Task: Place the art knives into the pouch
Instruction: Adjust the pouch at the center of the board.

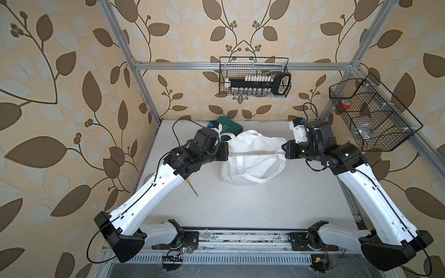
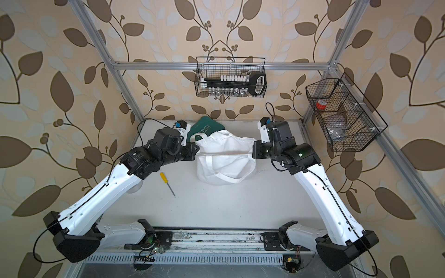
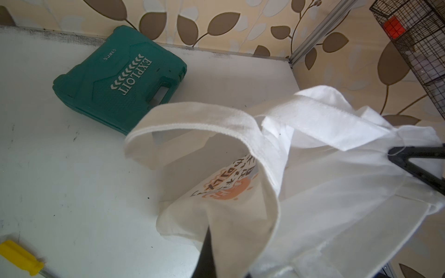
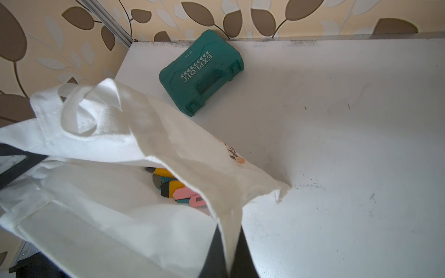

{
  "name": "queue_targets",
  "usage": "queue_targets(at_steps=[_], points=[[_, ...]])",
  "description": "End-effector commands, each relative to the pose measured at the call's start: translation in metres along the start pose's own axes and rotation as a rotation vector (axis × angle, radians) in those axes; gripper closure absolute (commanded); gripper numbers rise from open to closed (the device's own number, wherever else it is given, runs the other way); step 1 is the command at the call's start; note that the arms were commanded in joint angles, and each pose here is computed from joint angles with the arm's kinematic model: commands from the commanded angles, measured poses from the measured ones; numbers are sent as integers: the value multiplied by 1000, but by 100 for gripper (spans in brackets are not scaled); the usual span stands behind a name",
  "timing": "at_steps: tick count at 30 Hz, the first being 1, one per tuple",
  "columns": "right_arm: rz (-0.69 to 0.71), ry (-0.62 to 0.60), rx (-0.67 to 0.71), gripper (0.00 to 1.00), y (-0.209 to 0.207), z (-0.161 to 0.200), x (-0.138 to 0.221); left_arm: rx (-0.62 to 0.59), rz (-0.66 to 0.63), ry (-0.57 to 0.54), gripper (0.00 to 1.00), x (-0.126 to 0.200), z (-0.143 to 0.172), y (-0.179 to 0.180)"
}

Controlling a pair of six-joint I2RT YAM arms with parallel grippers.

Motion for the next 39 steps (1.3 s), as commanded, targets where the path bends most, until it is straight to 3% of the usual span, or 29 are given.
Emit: queue_targets(at_steps=[1, 5, 6, 7, 9, 10, 13, 19, 24, 31, 35, 39], points=[[60, 36, -6, 100, -15, 4, -23, -16, -157, -22, 100, -18, -5, 38], [-24, 48, 3, 100, -5, 5, -44, 3, -221, 34, 100, -44, 12, 58], [-56, 42, 7, 89, 0, 4, -47, 10, -243, 41, 100, -48, 16, 64], [-90, 38, 15, 68, 5, 4, -49, 17, -258, 53, 100, -52, 21, 69], [-98, 20, 26, 40, 6, 1, -48, 43, -263, 82, 100, -55, 31, 74], [-100, 3, 35, 30, 6, -2, -46, 57, -257, 100, 100, -56, 38, 76], [-95, -53, 51, 13, 3, -10, -41, 86, -243, 155, 100, -61, 60, 83], [-224, -143, 64, 13, 2, -16, -46, 99, -270, 197, 100, -57, 86, 102], [-250, -176, 180, 14, 1, -16, -51, 106, -272, 216, 100, -54, 97, 107], [-268, -261, 224, 2, -19, -24, -58, 99, -285, 251, 100, -55, 106, 111], [-285, -335, 208, 2, -36, -26, -53, 95, -273, 259, 100, -53, 109, 109], [-431, -340, 246, 2, -23, -27, -60, 84, -280, 274, 100, -54, 110, 109]])
Point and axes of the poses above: each gripper's point midway between its finger pads, its own x axis back along the fingers, its own y axis along the line the jaws close on, z = x × y, the point moved 1 cm from there along x, back along the fingers, and after that the axes turned 10 degrees about x, right-handed, at the moved point
